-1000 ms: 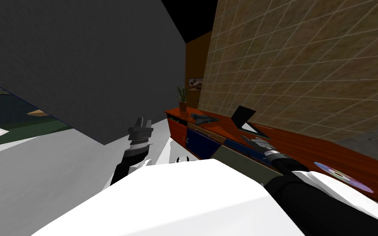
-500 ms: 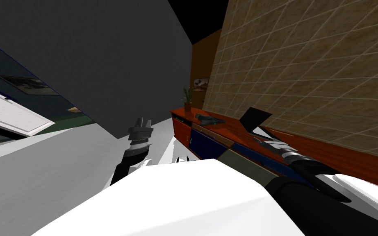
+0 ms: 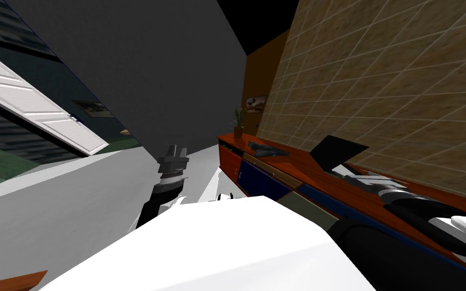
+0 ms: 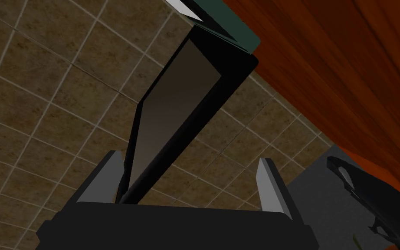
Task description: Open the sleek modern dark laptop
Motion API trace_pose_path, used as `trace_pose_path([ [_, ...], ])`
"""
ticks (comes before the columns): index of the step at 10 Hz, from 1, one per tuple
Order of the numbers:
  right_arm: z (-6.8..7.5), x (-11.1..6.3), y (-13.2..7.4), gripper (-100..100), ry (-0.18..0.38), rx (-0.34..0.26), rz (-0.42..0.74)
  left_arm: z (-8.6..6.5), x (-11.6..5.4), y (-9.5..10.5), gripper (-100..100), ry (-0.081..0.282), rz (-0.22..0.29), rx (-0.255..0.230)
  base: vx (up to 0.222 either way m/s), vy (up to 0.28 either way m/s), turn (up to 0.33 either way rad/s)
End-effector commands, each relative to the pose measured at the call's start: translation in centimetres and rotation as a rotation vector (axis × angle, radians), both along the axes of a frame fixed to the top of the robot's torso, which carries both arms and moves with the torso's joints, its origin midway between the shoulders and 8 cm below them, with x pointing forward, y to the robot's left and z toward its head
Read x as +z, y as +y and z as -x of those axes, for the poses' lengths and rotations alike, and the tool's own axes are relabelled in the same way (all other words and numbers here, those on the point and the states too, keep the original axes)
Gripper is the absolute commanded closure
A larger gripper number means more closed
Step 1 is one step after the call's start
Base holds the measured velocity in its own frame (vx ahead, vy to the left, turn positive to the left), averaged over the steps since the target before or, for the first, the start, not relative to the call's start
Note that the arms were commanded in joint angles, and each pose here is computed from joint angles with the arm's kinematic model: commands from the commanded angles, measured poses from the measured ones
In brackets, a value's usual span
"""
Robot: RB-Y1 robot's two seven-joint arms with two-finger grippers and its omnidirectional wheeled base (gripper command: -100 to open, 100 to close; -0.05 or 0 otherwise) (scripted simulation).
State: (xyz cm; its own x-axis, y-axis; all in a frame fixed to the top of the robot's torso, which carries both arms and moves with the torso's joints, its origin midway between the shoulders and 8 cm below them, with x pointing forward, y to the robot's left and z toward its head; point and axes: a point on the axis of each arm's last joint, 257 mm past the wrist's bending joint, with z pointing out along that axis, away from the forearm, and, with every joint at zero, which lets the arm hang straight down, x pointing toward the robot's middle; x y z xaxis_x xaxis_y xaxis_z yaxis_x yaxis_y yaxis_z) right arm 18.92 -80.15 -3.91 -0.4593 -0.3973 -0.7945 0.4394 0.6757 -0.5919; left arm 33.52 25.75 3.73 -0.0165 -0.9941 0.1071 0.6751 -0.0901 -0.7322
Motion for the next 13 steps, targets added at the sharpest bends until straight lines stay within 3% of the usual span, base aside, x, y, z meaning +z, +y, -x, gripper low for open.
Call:
trace_pose_path([
  [1, 2.5, 2.0, -3.2, -100, 0.052, -0.077, 0.076, 0.0, 0.0, 0.0, 0, 0.0, 0.0, 0.0, 0.006, 0.038, 0.119],
  [2, 2.5, 2.0, -3.2, -100, 0.052, -0.079, 0.076, 0.0, 0.0, 0.0, 0, 0.0, 0.0, 0.0, 0.003, 0.024, 0.081],
  [4, 4.0, 4.7, -5.7, -100, 0.1, -0.134, 0.161, 0.0, 0.0, 0.0, 0, 0.0, 0.0, 0.0, -0.001, 0.024, 0.176],
  [5, 4.5, 4.6, -6.1, -100, 0.103, -0.147, 0.159, 0.0, 0.0, 0.0, 0, 0.0, 0.0, 0.0, 0.002, 0.021, 0.073],
  [8, 6.4, 8.3, -8.9, -100, 0.159, -0.219, 0.263, 0.0, 0.0, 0.0, 0, 0.0, 0.0, 0.0, 0.005, 0.031, 0.136],
  [9, 6.6, 8.3, -9.1, -100, 0.16, -0.224, 0.262, 0.0, 0.0, 0.0, 0, 0.0, 0.0, 0.0, 0.004, 0.021, 0.056],
  [13, 7.9, 12.2, -11.2, -100, 0.207, -0.285, 0.359, 0.0, 0.0, 0.0, 0, 0.0, 0.0, 0.0, 0.007, 0.026, 0.105],
])
